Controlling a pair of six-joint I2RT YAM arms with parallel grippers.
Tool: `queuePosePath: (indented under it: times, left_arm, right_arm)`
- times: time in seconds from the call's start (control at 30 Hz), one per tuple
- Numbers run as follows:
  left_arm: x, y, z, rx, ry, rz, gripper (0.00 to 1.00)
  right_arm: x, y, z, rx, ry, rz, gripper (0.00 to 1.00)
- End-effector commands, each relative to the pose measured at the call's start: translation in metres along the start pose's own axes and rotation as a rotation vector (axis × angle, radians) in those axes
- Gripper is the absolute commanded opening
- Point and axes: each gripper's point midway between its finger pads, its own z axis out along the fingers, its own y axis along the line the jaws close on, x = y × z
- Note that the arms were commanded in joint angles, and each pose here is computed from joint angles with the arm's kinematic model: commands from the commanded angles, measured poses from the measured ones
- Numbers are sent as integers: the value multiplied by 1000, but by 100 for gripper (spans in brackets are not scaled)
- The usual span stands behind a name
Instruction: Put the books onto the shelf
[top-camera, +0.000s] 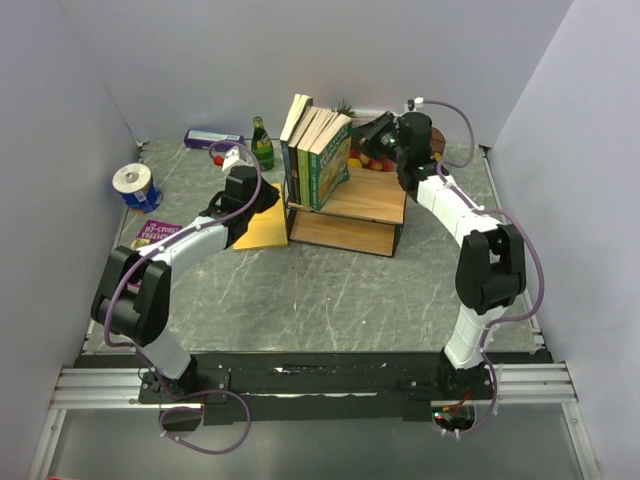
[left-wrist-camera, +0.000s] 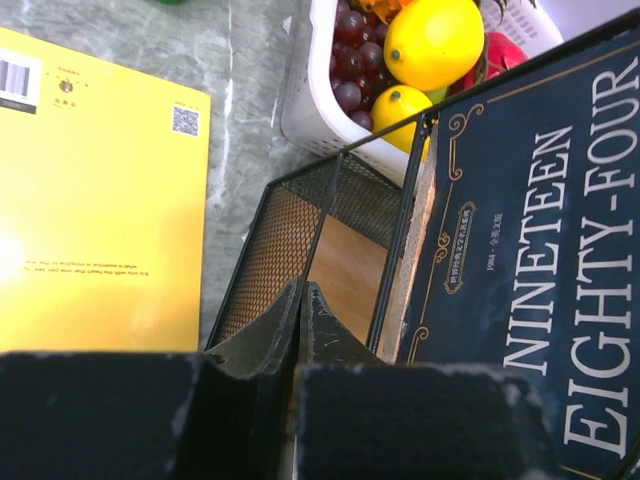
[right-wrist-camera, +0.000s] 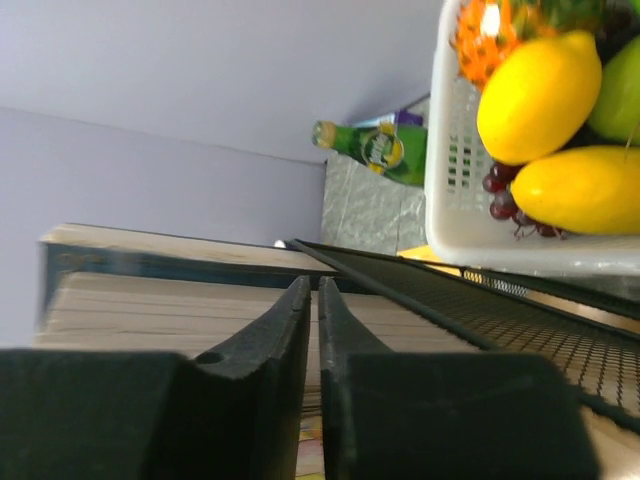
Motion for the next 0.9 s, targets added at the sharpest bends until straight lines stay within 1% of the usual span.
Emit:
queuePosePath:
  times: [0.0, 0.07, 0.1, 0.17, 0.2, 0.27, 0.3, 0.4, 0.43, 0.5, 0.53, 0.57, 0.6, 0.63, 0.73, 0.77, 0.8, 0.83, 0.87]
  left_arm:
    - [-34, -22, -17, 36, -95, 7, 6]
    - [-36, -22, -19, 34, -99, 12, 6]
    - [-39, -23, -21, 35, -107, 12, 6]
    - [-44, -23, -24, 26, -120, 18, 6]
    - [-47, -25, -27, 29, -130, 19, 6]
    - [-53, -24, -32, 19, -147, 31, 7]
    - [-60, -28, -38, 29, -165, 30, 7]
    - [-75, -32, -52, 27, -208, 43, 7]
    - [-78, -33, -57, 30, -219, 53, 7]
    - [-90, -34, -72, 29, -257, 55, 7]
    - [-93, -33, -78, 26, -271, 64, 8]
    - [-95, -27, -83, 5, -287, 65, 8]
    - [-100, -25, -93, 0, -302, 64, 9]
    - [-102, -22, -97, -13, -313, 69, 11]
    - [-102, -5, -109, -67, -328, 68, 16]
    - [-93, 9, -110, -108, -302, 73, 19]
    - [-93, 17, -113, -127, -300, 60, 25]
    - [-88, 34, -113, -171, -273, 30, 27]
    - [-75, 59, -109, -217, -210, -7, 32]
  right_arm:
    - [-34, 36, -28, -58, -87, -65, 22]
    - [-38, 40, -33, -61, -97, -77, 27]
    - [-40, 42, -35, -62, -97, -80, 32]
    - [-44, 46, -41, -60, -106, -98, 36]
    - [-45, 49, -43, -61, -110, -105, 41]
    - [-48, 54, -50, -52, -121, -125, 47]
    - [-49, 56, -52, -50, -124, -132, 52]
    - [-55, 59, -65, -18, -152, -170, 59]
    - [-60, 62, -75, -2, -184, -190, 60]
    - [-62, 57, -88, 47, -206, -214, 61]
    - [-64, 57, -103, 68, -244, -224, 62]
    - [-63, 56, -112, 81, -258, -234, 62]
    - [-62, 66, -127, 69, -280, -256, 63]
    - [-54, 52, -131, 98, -272, -261, 63]
    - [-42, 42, -153, 126, -288, -288, 63]
    - [-39, 40, -158, 129, -292, -293, 63]
    - [-36, 47, -170, 111, -302, -310, 63]
    - [-23, 38, -172, 119, -276, -319, 63]
    - [-12, 38, -179, 119, -276, -345, 63]
